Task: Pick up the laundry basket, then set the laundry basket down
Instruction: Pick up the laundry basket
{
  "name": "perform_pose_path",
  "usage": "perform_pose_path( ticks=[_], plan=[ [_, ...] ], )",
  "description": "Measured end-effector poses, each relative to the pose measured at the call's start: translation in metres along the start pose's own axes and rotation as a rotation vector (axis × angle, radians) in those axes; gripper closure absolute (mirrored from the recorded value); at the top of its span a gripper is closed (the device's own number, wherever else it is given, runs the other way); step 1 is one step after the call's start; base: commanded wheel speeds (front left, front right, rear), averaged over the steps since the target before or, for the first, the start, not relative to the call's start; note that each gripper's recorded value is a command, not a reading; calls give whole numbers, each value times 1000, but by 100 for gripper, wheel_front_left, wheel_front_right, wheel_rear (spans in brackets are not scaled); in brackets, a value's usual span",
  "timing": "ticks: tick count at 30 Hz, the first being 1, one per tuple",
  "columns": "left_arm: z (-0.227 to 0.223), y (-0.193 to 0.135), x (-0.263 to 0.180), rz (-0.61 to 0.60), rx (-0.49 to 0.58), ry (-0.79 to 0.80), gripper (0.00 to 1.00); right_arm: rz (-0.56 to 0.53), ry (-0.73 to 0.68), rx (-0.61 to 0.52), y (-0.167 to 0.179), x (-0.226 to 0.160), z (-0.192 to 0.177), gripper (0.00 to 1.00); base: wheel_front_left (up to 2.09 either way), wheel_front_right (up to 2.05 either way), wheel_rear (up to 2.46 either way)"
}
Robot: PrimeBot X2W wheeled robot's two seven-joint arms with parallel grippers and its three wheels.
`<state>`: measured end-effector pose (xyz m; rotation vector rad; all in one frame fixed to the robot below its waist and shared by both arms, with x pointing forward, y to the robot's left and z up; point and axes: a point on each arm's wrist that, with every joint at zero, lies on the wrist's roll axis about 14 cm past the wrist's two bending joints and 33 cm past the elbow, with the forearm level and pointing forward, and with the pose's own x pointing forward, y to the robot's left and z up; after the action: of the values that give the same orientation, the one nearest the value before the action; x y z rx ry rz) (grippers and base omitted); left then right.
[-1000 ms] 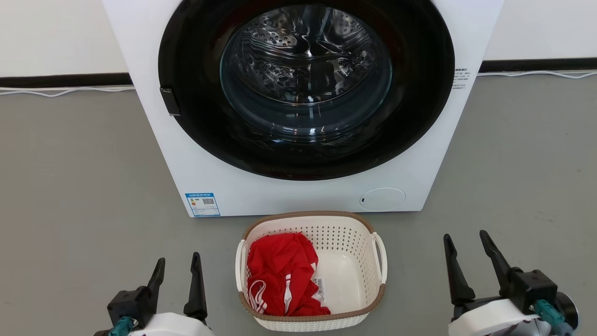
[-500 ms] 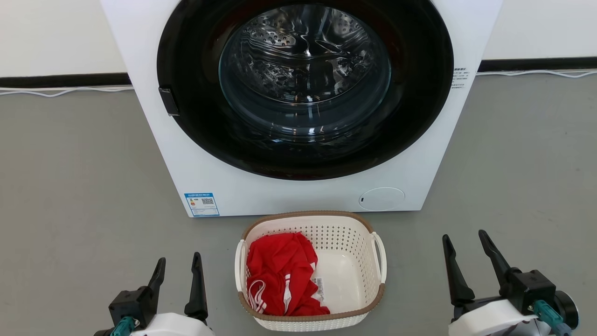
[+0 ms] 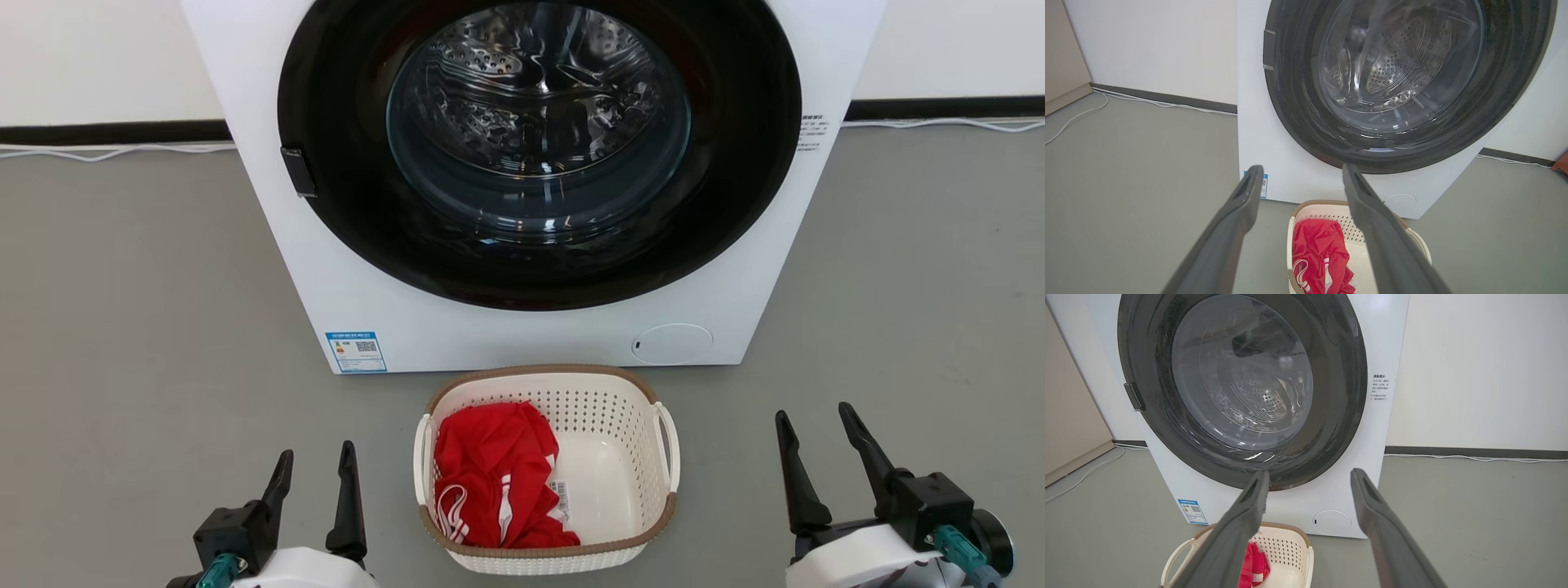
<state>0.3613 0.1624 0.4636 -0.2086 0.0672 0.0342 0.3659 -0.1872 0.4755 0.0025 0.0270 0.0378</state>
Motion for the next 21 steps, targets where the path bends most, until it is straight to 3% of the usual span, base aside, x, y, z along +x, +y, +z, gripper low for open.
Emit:
perform_pose_path(
  ticks=[21],
  plan=[
    [-22,-5,27,-6,0,67,0,-23,83,19,-8,26,-29,0,0,0,0]
  ],
)
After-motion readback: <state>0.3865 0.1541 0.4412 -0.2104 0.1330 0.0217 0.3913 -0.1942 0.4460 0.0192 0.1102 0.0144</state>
